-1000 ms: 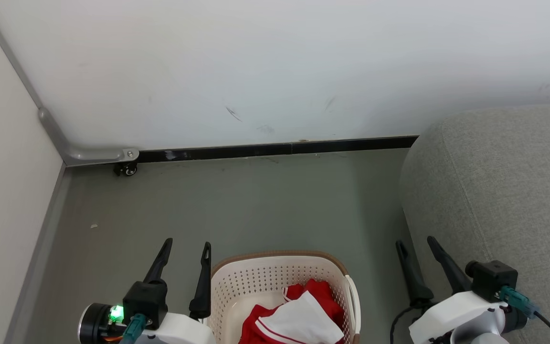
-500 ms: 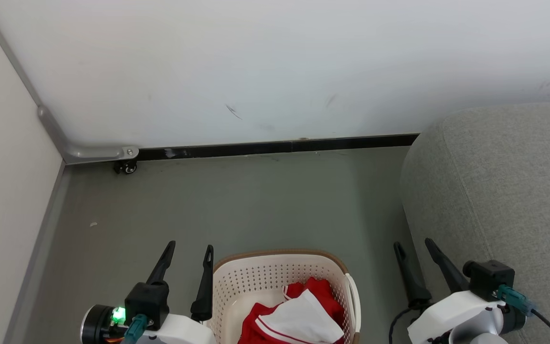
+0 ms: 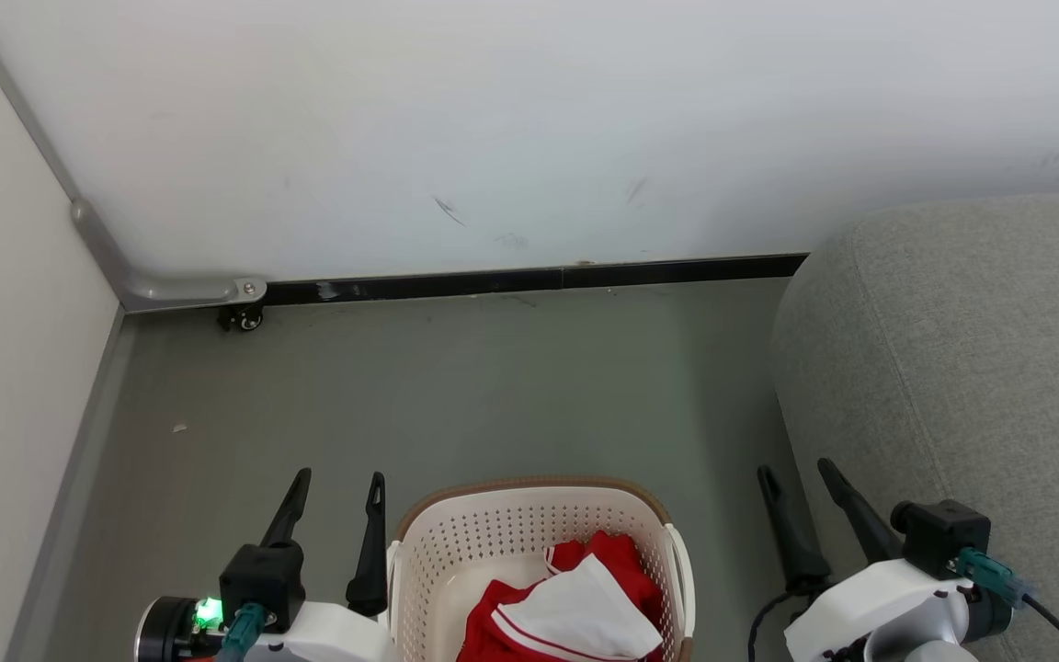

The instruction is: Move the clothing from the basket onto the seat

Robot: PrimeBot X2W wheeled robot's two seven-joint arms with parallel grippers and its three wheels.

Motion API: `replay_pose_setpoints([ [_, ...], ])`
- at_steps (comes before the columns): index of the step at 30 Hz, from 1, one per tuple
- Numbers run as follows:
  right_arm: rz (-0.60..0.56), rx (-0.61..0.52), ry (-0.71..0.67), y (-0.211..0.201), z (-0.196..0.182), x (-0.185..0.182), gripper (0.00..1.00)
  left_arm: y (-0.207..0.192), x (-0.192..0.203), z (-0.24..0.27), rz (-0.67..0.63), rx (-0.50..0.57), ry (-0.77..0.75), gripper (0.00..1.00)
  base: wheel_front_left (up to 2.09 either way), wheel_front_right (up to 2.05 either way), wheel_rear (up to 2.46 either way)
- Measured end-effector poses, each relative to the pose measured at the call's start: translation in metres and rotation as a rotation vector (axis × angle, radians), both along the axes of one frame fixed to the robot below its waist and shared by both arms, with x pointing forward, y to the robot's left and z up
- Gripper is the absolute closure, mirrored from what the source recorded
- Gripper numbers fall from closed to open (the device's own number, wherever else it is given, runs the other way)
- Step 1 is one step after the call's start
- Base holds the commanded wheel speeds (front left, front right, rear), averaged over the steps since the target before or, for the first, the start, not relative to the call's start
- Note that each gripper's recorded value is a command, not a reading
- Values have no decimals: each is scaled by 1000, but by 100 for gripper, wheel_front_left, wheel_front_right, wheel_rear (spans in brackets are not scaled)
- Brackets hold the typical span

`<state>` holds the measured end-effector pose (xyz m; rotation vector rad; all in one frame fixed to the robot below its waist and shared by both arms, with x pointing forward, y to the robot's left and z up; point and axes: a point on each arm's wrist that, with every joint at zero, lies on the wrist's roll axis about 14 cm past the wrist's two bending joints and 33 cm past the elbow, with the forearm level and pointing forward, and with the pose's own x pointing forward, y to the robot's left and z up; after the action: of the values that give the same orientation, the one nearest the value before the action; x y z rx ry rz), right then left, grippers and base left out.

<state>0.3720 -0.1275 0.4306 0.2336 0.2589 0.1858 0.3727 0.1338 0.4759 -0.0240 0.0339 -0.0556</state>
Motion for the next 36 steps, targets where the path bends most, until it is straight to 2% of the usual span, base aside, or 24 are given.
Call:
replay_pose_setpoints([
  [20, -4, 3, 11, -1, -4, 2, 0, 4, 9, -7, 14, 10, 21, 0, 0, 0, 0],
  [36, -57, -9, -19, -17, -4, 10, 0, -16, 26, -24, -75, 55, 64, 0, 0, 0, 0],
])
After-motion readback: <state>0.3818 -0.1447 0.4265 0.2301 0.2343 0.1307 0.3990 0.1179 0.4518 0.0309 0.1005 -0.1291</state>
